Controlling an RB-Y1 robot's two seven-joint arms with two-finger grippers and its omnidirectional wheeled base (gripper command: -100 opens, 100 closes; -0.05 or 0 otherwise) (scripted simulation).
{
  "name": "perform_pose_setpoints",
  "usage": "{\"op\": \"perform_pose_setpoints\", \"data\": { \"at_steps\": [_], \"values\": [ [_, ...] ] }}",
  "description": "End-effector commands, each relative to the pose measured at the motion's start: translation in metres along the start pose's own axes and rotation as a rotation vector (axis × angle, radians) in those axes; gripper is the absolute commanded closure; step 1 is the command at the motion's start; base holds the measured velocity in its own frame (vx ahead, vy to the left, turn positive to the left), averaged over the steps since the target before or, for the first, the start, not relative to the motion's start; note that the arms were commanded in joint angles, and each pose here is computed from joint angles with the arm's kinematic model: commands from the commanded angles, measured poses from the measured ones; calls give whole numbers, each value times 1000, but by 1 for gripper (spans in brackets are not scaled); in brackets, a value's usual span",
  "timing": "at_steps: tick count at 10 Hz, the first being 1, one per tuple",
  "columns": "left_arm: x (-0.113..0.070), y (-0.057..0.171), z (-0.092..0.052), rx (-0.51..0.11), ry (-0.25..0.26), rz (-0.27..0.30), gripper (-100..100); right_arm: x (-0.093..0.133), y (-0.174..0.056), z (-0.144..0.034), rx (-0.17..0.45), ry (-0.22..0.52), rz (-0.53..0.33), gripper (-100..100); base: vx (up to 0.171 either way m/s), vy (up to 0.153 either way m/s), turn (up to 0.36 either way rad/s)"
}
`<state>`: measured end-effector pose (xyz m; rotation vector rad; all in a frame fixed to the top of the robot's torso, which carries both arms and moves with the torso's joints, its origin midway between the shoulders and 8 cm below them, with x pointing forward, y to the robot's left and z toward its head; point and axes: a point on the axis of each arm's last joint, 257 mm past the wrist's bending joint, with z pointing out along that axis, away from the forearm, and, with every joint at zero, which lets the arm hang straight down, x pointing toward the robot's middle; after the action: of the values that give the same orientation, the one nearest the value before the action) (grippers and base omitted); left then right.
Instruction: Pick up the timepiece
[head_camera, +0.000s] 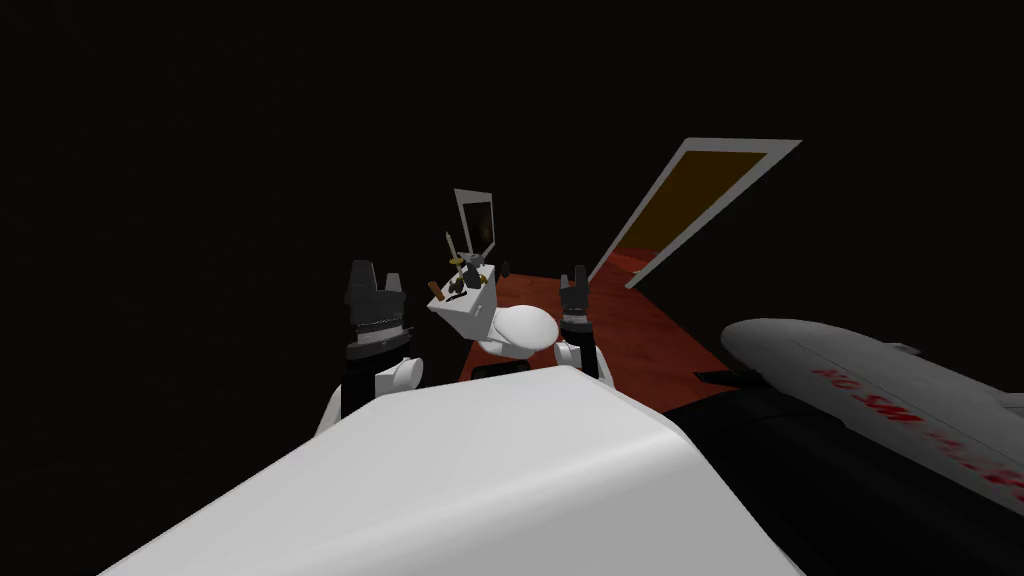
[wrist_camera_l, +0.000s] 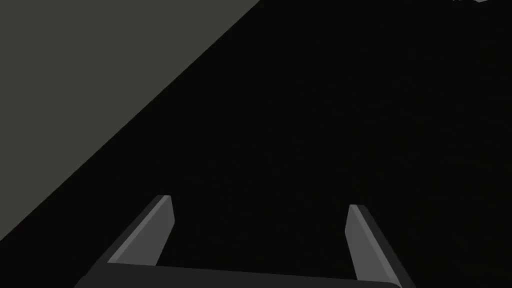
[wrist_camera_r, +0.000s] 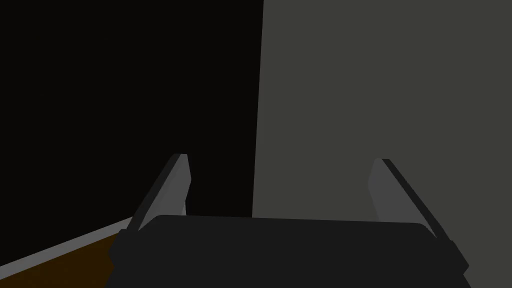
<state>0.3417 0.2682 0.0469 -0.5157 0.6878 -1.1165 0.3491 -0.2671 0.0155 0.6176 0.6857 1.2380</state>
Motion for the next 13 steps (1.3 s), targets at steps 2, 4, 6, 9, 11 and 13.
{"op": "perform_pose_setpoints", "data": {
  "at_steps": [2, 4, 6, 9, 11, 13],
  "values": [
    [5, 11, -6, -25, 59, 53, -100, 0, 0, 0, 0, 0, 0, 0, -13, 3, -55],
    [8, 28, -14, -64, 119, 120, -100, 0, 0, 0, 0, 0, 0, 0, -25, 6, -85],
    [10, 50, -27, -115, 189, 204, -100, 0, 0, 0, 0, 0, 0, 0, -35, 10, -117],
    [5, 89, -51, -206, 296, 345, -100, 0, 0, 0, 0, 0, 0, 0, -46, 7, -151],
    [3, 102, -60, -231, 346, 400, -100, 0, 0, 0, 0, 0, 0, 0, -22, 4, -75],
    [-6, 127, -78, -288, 420, 497, -100, 0, 0, 0, 0, 0, 0, 0, -27, 5, -149]
  ]
}}
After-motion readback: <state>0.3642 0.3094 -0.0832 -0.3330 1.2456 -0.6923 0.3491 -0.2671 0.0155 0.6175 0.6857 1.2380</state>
